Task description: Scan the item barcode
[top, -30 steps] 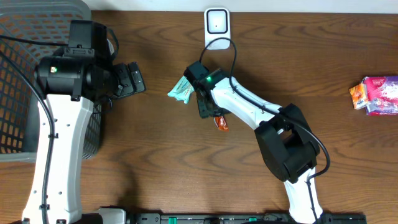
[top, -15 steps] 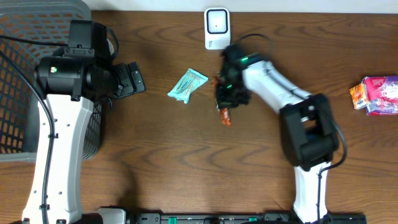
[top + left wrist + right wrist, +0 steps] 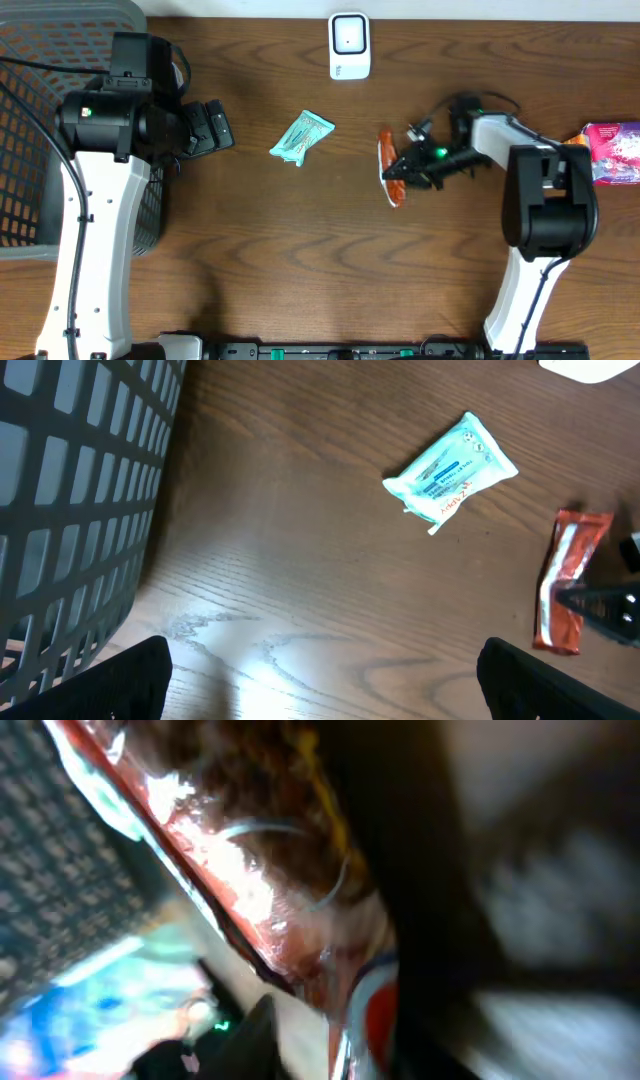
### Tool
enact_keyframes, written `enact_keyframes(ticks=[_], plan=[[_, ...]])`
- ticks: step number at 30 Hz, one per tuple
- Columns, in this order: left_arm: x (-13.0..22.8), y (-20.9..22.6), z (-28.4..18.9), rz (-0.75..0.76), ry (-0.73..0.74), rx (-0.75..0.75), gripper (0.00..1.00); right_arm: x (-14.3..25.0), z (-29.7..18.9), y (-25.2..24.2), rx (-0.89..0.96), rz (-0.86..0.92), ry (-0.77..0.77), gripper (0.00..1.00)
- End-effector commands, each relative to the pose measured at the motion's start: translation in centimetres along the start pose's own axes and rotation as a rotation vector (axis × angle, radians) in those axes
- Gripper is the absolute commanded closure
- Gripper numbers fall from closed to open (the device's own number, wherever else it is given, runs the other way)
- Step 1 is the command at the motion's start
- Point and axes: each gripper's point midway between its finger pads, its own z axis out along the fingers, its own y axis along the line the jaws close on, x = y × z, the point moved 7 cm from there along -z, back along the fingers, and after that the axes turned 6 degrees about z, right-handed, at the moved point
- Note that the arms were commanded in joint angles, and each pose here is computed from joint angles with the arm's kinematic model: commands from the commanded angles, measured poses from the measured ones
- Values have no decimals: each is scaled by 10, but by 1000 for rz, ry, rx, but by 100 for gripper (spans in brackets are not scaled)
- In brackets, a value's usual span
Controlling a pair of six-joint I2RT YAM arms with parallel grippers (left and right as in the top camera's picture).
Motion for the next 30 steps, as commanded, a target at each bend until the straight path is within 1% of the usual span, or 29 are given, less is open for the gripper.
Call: enact_keyframes(ticks=[1, 6, 12, 13, 14, 15, 17, 18, 22, 28, 30], plan=[[0, 2, -1, -12, -4, -10, 2, -3, -25, -3, -126, 36, -27, 65], [0, 2, -1, -12, -4, -10, 2, -3, -70, -17, 50, 123, -105, 63], [0, 2, -1, -12, -4, -10, 2, 13, -108, 21, 182, 6, -182, 62], [0, 2, -1, -12, -4, -10, 2, 17, -111, 29, 202, -23, -197, 63], [0, 2, -1, -12, -4, -10, 2, 21, -112, 38, 226, -56, -210, 67], [0, 2, -1, -12, -4, -10, 2, 25, -111, 45, 246, -84, -216, 76], [0, 2, -1, -12, -4, -10, 2, 31, -106, 58, 290, -135, -221, 95], [0, 2, -1, -12, -4, -10, 2, 35, -100, 64, 320, -165, -214, 99], [0, 2, -1, -12, -4, -10, 2, 41, -74, 71, 429, -213, -169, 99], [0, 2, -1, -12, -4, -10, 2, 47, -31, 54, 698, -149, -144, 99], [0, 2, -1, -12, -4, -10, 2, 48, -19, 49, 722, -150, -134, 99]])
